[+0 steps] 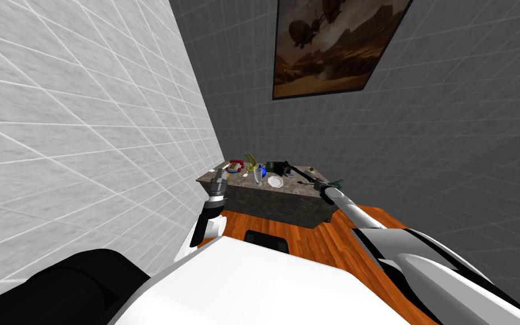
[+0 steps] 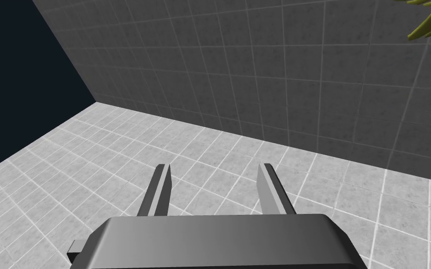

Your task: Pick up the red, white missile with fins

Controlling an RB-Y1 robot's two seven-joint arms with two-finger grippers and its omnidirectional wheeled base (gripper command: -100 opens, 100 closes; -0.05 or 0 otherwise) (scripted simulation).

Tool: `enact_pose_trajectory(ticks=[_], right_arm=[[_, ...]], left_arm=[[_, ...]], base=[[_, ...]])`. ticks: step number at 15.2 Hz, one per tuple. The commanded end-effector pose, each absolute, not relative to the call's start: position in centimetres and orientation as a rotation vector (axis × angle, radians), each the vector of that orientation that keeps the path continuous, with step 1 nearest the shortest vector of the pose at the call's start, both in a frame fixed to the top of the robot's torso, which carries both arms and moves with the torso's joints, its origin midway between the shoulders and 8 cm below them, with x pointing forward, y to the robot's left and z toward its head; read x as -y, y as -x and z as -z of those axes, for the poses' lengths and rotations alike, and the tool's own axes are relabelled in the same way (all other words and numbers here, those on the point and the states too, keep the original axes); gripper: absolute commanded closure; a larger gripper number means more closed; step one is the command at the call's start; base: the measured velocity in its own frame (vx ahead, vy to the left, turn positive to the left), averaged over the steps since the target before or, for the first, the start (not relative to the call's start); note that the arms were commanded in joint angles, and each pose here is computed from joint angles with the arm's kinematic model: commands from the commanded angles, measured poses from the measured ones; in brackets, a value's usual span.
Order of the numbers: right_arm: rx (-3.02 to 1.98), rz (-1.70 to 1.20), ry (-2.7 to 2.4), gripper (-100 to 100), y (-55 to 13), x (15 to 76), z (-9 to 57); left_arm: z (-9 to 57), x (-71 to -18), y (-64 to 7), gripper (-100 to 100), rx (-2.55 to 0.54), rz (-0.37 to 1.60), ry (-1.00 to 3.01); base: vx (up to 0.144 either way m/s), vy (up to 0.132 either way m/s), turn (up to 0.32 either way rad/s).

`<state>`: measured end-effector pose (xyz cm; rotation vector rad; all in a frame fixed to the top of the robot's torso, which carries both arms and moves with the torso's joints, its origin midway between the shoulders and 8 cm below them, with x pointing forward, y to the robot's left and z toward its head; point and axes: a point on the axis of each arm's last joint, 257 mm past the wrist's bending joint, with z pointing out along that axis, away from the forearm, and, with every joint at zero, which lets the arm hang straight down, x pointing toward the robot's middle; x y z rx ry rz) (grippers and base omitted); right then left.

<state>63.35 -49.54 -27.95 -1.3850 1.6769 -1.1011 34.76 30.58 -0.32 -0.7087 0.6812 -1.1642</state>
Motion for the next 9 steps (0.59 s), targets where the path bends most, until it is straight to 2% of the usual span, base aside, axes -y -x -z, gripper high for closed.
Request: enact_pose_trajectory(ticks=[1, 8, 9], right_arm=[[-1.682, 1.106, 1.393, -100, -63.2, 49.8, 28.2], [-1.691, 1.119, 1.43, -100, -62.7, 50.3, 29.0], [-1.721, 1.136, 1.408, -100, -62.1, 51.4, 29.5]], left_arm=[[0.3, -30.6, -34.8, 0, -0.681, 1.164, 0.709], [0.3, -30.6, -34.8, 0, -0.681, 1.164, 0.709], [0.3, -30.6, -34.8, 0, -0.681, 1.164, 0.709]], base=[[0.018, 0.018, -0.001], [0.008, -0.001, -0.001], [0.011, -0.03, 0.157]])
